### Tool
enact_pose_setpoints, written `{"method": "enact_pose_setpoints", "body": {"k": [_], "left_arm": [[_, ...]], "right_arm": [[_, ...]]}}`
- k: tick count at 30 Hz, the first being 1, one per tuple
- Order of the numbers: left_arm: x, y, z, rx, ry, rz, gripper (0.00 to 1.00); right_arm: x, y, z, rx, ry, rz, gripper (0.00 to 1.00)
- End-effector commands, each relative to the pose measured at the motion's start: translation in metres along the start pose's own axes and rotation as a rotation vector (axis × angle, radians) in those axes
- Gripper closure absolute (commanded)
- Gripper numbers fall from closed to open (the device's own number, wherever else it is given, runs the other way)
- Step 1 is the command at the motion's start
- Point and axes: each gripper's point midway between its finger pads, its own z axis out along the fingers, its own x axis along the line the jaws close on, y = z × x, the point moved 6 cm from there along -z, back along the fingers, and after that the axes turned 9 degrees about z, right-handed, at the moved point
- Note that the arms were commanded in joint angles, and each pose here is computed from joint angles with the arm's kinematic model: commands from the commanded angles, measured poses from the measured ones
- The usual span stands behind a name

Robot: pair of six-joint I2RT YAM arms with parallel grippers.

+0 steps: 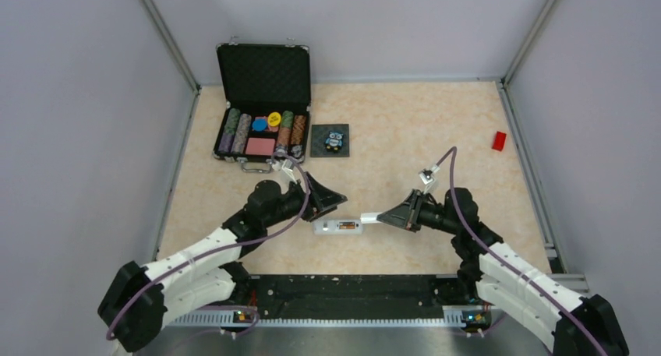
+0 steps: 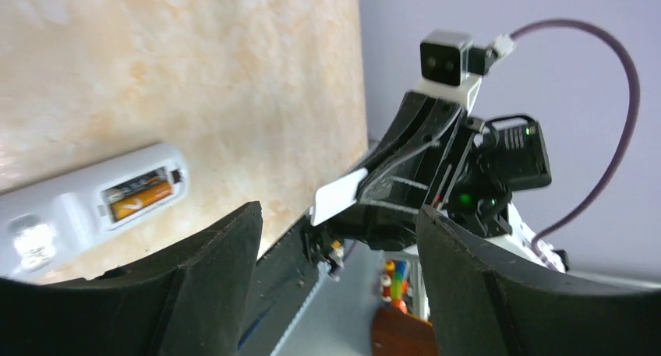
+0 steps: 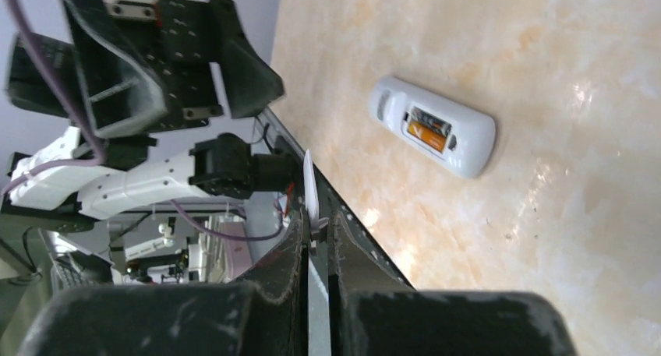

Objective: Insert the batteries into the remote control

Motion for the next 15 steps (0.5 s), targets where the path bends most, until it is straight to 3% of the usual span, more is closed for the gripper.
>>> {"method": "enact_pose_setpoints", "body": {"k": [1,6,10,15], "left_arm": [[0.032,0.004,-0.020,-0.110,0.232,0.061,0.24],[0.050,-0.002,-0.034,-0.092,0.372,0.070,0.30],[0.059,-0.011,-0.031,-0.034,0.396,0.039,0.36],[0.067,-0.016,-0.028,0.000,0.430,-0.006,0.36]], "right_arm": [[-0.009,-0.002,0.012,-0.116,-0.044,-0.037,1.00],[-0.020,-0.010,0.031,-0.158,-0.087,-0.018,1.00],[-0.021,-0.011,0.051,-0.157,-0.136,-0.037,1.00],[-0.022,-0.013,0.070,-0.156,-0.156,-0.039,1.00]]}}
